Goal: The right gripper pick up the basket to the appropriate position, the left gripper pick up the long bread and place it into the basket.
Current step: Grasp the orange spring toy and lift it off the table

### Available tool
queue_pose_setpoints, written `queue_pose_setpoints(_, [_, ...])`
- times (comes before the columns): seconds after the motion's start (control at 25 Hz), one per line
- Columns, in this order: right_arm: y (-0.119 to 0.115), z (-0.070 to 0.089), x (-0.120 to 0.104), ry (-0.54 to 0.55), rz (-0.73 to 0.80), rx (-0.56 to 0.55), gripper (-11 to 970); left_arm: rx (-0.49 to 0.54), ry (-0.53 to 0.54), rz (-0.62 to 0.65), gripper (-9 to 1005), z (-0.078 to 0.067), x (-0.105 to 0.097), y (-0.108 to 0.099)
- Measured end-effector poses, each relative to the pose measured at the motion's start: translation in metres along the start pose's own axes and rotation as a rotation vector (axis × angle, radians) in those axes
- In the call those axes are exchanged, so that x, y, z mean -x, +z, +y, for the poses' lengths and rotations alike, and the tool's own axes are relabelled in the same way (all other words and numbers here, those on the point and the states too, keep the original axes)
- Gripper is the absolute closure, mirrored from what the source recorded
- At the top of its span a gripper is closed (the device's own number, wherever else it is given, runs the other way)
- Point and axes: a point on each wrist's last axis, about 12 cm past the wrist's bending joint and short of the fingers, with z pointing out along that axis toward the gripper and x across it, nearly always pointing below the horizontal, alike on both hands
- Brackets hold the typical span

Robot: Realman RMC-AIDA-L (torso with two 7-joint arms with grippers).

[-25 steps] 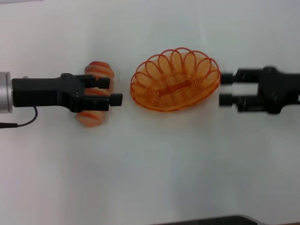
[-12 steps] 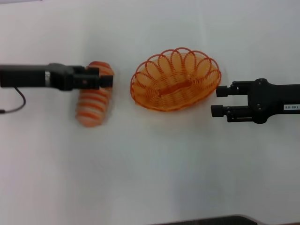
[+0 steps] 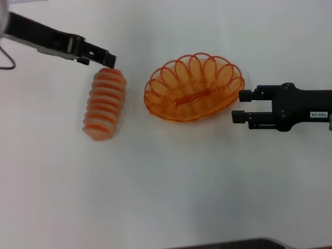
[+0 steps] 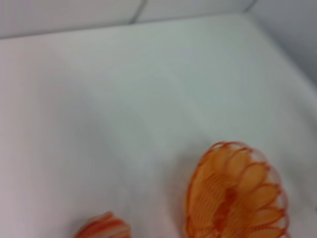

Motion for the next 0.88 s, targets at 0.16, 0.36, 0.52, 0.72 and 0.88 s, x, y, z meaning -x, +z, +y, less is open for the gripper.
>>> queue_pose_setpoints(0.16, [0.0,0.0,-0.001,0.0,-0.017,-0.011,244,0.132,0.019,0.064,244,-0.012,0.013,0.021])
queue_pose_setpoints(0.36, [-0.001,0.0,-0.001,0.008,-0.044,-0.015,243,0.242,0.034,0.108,244,-0.016,0.017,0.047])
queue_pose_setpoints(0.52, [-0.002,0.001,-0.001,0.01,-0.056,-0.013,243,0.299,0.034,0.13,245,-0.015,0.014,0.063])
queue_pose_setpoints(0.72, [0.0,0.001,0.0,0.013,-0.062,-0.006,243,0.34,0.016,0.15,245,-0.007,0.007,0.076])
queue_pose_setpoints(0.88, [0.0,0.001,0.0,0.012,-0.063,-0.004,243,0.356,0.0,0.176,245,-0.002,0.001,0.083])
